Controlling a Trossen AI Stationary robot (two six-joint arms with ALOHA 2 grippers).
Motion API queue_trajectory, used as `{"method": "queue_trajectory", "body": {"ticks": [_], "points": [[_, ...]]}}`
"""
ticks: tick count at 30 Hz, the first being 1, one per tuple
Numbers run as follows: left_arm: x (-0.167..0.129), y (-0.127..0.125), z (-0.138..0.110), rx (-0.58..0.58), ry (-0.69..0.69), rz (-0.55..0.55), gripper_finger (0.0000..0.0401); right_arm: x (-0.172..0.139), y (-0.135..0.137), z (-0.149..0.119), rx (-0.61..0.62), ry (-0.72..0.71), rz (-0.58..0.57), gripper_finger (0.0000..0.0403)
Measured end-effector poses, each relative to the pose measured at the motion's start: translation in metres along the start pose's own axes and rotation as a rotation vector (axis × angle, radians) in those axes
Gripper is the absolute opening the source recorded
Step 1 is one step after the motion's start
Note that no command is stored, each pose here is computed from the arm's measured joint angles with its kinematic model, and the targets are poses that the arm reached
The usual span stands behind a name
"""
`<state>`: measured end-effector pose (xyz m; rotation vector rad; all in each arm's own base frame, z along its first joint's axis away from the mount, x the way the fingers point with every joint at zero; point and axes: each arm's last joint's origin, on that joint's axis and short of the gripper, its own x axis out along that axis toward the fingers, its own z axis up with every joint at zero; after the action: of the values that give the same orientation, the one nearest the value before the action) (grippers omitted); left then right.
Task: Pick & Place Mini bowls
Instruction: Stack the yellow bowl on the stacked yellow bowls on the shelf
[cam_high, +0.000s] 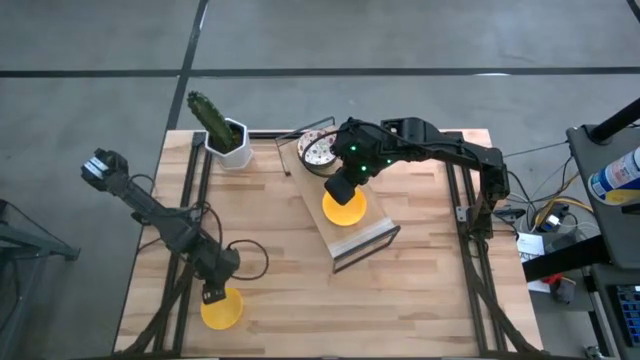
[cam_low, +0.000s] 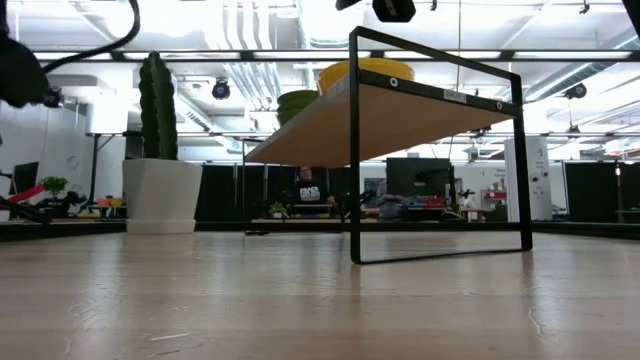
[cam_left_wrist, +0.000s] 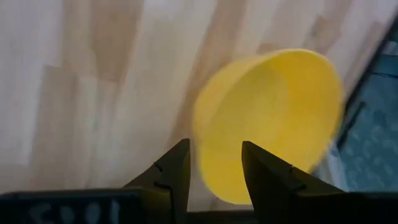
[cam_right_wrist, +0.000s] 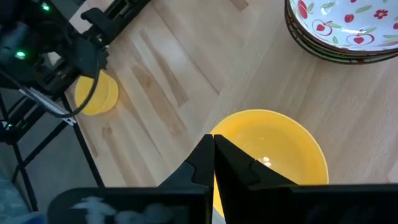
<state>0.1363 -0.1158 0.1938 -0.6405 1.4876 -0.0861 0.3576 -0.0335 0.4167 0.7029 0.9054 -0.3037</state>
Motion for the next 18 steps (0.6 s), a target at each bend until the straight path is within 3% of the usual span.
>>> {"method": "queue_trajectory", "body": {"ticks": [7,18], "points": [[0.0035,0.0046,0.0014,-0.001,-0.063,0.053,0.0135,0.0001,0.0016,0.002,-0.003,-0.021,0.017,0.0009],[0.0112,0.0012,0.0048,0.003,-0.039,0.041,0.0135,0.0003,0.0037,0.0009,-0.008,-0.021,0.022,0.0009]]}}
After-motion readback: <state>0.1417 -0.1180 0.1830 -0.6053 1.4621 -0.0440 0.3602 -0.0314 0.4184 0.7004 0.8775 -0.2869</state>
